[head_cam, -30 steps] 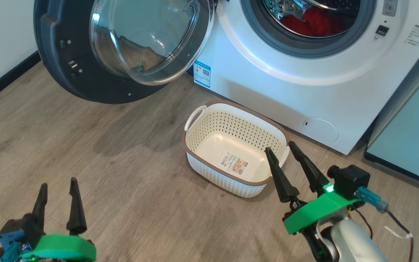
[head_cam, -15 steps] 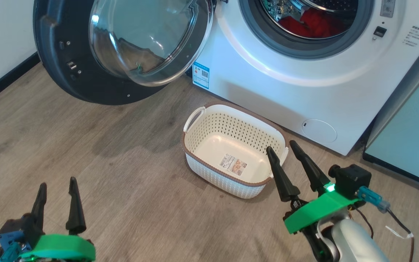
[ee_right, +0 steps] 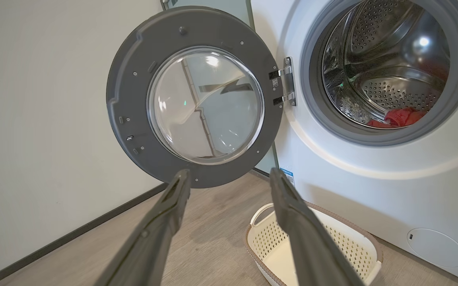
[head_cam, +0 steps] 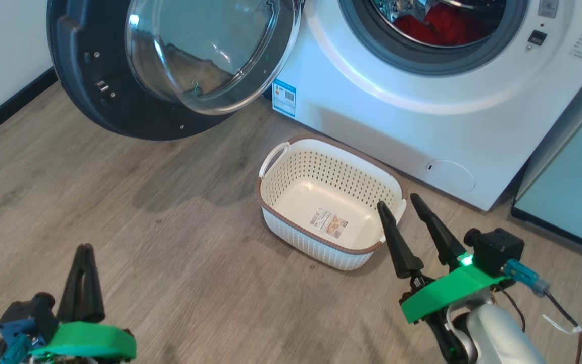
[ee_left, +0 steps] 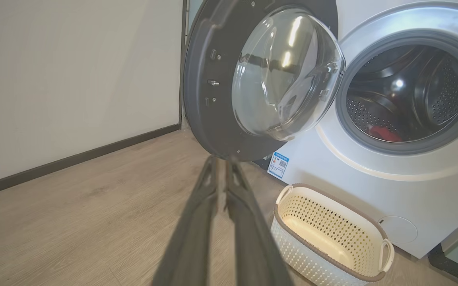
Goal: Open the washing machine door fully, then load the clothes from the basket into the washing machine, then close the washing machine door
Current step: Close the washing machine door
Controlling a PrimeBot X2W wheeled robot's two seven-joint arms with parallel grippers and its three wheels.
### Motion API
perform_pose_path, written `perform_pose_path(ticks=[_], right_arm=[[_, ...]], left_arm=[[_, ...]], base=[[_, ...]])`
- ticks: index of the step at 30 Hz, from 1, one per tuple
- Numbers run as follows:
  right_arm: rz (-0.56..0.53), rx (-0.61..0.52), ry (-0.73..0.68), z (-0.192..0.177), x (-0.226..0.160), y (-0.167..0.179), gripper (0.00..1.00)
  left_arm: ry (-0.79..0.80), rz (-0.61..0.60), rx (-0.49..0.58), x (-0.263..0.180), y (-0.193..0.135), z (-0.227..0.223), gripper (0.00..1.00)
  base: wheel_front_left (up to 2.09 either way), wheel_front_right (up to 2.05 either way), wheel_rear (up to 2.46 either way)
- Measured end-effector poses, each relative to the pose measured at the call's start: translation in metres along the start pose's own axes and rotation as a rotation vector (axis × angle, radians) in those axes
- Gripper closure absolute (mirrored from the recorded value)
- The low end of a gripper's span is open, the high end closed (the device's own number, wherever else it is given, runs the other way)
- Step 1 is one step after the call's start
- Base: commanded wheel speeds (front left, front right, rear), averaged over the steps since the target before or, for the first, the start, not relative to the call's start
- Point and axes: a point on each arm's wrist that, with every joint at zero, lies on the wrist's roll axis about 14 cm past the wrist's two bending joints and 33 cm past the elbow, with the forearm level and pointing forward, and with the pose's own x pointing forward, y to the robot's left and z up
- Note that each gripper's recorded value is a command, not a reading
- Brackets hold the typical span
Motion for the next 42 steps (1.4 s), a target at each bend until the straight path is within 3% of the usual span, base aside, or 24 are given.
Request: perform_pose_path(ticks=[9,16,29,36,42], right_arm=[[-0.031,-0.008,0.025,-0.013,0.003,-0.026,0.0],[-0.05,-0.037,0.072,-0.031,0.001,-0.053,0.0],[-0.069,-0.052,0.106,-0.054,0.012,-0.106,0.0],[-0.101,-0.052,0.123,-0.067,0.015,-0.135,0.0],[-0.134,-0.051,0.133,-0.072,0.007,-0.151,0.0]], left_arm=[[-0.021,-0.019,-0.004,0.017,-0.015,0.011,1.0],[-0.201,-0.009,0.029,0.053,-0.015,0.068,1.0],[-0.446,0.011,0.284,0.161,0.004,0.163,1.0],[-0.363,0.047,0.236,0.232,0.008,0.145,1.0],[-0.244,0.208,0.016,0.275,0.046,0.112,1.0]], base=[[0.0,0.0,0.0],[0.0,0.0,0.0],[0.0,0.0,0.0],[0.0,0.0,0.0],[0.0,0.0,0.0]])
